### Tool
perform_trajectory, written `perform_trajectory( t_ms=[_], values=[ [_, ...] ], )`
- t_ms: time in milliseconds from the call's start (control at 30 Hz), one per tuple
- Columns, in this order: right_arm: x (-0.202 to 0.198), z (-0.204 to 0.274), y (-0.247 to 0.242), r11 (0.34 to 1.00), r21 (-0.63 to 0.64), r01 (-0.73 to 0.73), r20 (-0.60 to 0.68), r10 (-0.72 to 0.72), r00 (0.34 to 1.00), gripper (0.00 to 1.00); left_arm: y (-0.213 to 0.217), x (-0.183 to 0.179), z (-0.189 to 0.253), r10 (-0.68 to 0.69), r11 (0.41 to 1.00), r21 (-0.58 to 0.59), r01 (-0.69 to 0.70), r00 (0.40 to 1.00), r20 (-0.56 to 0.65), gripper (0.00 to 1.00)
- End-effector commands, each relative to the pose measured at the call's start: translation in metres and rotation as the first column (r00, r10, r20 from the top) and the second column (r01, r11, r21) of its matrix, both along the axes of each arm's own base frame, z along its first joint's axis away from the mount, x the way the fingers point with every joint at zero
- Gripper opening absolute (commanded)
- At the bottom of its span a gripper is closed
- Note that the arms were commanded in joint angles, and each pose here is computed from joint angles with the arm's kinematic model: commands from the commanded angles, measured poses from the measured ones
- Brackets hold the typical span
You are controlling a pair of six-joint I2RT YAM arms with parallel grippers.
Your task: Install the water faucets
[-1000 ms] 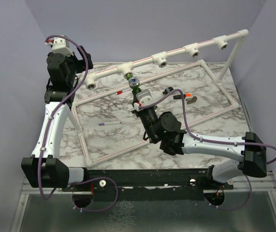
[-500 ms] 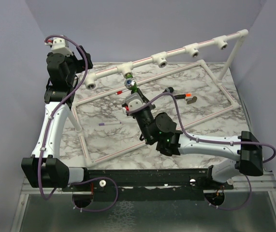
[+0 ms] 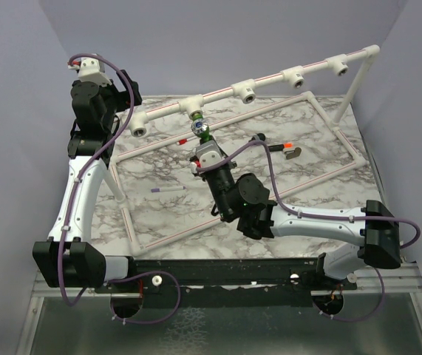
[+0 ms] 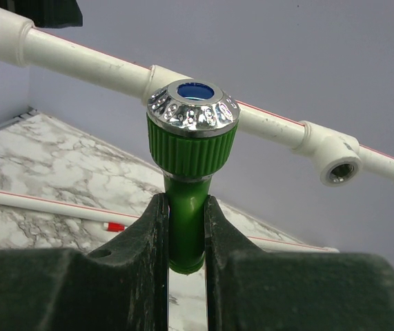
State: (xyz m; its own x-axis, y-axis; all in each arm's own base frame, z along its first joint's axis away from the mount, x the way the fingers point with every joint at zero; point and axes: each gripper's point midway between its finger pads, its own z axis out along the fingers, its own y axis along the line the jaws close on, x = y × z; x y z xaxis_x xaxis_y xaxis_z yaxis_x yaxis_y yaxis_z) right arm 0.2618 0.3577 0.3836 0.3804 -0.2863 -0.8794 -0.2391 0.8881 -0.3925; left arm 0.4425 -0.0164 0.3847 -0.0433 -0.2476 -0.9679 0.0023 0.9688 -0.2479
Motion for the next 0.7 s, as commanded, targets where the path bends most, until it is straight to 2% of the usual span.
perform_trajectory(
  t_ms=[0, 400, 667],
  values=[
    [-0.005, -0.008, 0.014, 0.991, 0.113, -0.069, -0.039, 0.074, 0.996, 0.01, 0.002, -0.009, -0.088, 0.006, 1.0, -0.007, -0.008, 0.963, -0.268, 0.97],
    [0.002, -0.003, 0.001, 0.934, 0.355, -0.049, -0.113, 0.095, 0.989, 0.01, 0.002, -0.01, -0.088, 0.005, 1.0, -0.009, -0.007, 0.964, -0.268, 0.97],
    [0.005, -0.004, -0.003, 0.87, 0.493, -0.022, -0.16, 0.115, 0.98, 0.01, -0.003, -0.011, -0.088, -0.018, 1.0, -0.019, 0.014, 0.964, -0.265, 0.97]
  ],
)
